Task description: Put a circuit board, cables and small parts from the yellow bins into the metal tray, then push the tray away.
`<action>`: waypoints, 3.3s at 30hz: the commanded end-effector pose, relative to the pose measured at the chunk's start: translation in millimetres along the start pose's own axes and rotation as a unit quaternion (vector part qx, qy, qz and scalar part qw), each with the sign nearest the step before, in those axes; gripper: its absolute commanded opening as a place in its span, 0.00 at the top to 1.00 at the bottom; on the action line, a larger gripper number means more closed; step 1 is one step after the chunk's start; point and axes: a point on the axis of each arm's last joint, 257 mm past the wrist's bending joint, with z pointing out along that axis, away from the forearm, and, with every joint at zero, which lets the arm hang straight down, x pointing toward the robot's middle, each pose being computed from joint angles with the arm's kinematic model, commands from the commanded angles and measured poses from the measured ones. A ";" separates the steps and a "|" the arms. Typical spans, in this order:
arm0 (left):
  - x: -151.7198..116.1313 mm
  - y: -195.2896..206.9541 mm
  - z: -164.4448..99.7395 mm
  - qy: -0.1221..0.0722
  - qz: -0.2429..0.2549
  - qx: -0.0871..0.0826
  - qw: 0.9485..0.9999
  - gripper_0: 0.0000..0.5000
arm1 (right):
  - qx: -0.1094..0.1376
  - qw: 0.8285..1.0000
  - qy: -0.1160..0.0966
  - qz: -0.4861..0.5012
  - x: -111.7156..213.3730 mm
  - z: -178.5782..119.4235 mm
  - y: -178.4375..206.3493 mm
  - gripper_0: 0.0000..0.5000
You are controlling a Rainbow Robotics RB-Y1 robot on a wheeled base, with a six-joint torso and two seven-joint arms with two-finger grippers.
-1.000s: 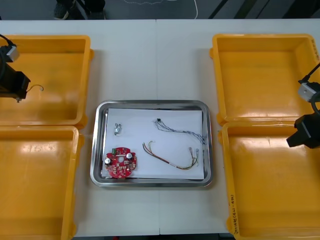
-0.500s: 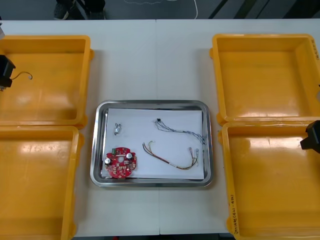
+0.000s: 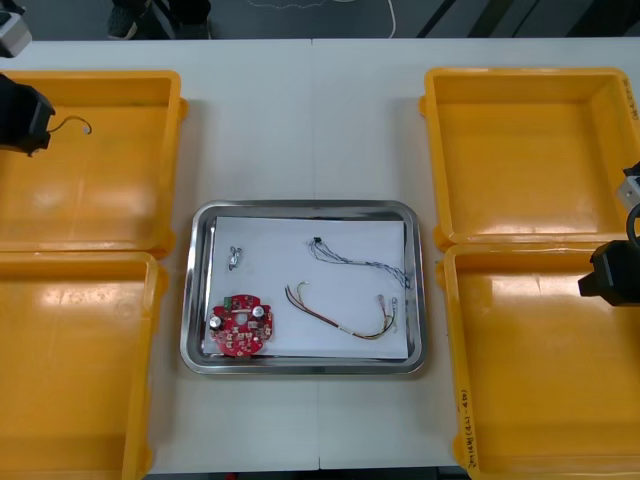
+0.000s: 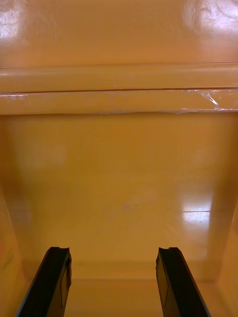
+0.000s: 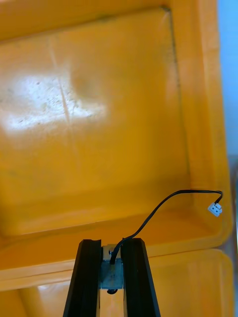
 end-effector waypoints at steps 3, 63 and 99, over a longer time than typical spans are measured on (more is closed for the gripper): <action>-1.8 -50.6 -5.3 -0.015 -0.042 0.010 0.999 1.00 | -0.001 1.000 -0.022 0.018 -5.3 -6.5 -1.4 0.00; 80.3 -265.0 107.1 0.109 -0.011 0.024 0.994 1.00 | -0.007 1.000 -0.028 0.011 -7.9 -6.7 2.1 0.00; 82.7 -280.8 140.2 0.104 -0.006 0.042 0.994 0.00 | -0.007 1.000 -0.028 0.011 -7.9 -6.7 2.1 0.00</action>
